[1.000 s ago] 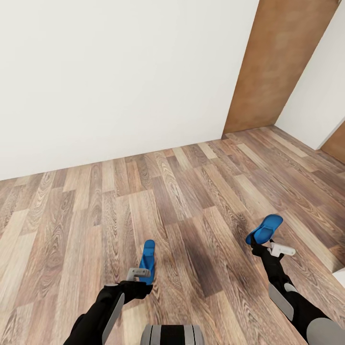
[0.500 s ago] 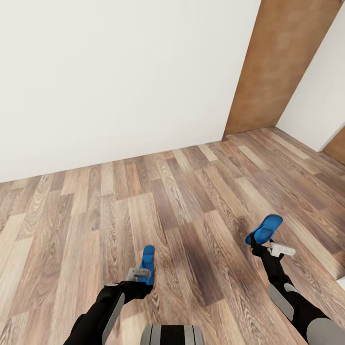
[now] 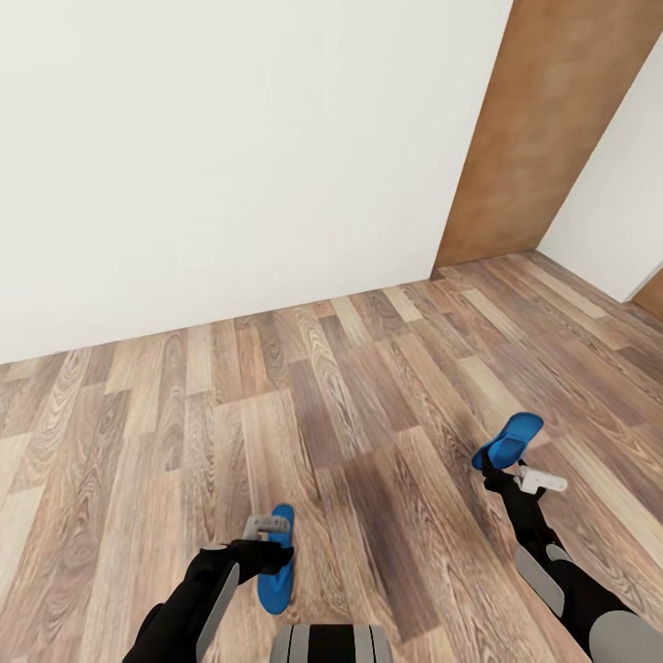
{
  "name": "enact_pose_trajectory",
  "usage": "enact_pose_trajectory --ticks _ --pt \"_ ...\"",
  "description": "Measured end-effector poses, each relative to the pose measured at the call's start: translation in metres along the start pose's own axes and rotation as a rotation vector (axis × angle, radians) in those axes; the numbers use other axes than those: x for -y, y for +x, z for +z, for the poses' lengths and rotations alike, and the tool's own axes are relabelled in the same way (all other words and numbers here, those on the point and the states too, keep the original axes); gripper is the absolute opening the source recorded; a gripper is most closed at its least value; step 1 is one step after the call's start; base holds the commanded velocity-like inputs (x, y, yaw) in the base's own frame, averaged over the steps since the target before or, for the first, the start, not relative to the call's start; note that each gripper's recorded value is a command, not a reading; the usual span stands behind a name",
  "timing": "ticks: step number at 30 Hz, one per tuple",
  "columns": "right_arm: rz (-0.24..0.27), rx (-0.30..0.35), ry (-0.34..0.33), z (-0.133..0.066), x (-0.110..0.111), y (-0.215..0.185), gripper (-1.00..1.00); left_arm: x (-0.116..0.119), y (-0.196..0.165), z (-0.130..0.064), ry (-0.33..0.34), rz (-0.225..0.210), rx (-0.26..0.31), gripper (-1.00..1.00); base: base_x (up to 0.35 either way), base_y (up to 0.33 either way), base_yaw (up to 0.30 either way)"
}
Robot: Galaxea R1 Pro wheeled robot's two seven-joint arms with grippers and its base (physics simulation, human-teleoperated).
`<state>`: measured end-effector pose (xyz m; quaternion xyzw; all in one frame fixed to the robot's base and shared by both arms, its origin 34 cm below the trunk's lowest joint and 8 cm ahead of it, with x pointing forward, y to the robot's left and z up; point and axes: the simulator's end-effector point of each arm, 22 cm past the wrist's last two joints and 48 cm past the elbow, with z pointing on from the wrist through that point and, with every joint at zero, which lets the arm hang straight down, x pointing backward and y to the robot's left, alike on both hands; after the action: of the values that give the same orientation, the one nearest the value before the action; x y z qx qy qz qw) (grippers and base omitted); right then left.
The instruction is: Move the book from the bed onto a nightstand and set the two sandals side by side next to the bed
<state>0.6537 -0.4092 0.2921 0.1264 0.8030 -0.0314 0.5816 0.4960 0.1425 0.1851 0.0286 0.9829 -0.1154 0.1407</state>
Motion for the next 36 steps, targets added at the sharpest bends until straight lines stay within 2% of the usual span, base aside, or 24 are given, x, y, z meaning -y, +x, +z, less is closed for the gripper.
enact_pose_trajectory --ticks 17,36 --pt "0.000 0.000 0.000 0.000 0.000 0.000 -1.00 0.000 0.000 0.000 0.001 0.001 0.001 1.00 0.008 0.000 0.000" --pt "-0.010 -0.062 0.010 0.000 0.007 0.041 -1.00 -0.004 0.030 0.022 0.003 -0.016 -0.066 1.00 0.000 0.000 0.000"
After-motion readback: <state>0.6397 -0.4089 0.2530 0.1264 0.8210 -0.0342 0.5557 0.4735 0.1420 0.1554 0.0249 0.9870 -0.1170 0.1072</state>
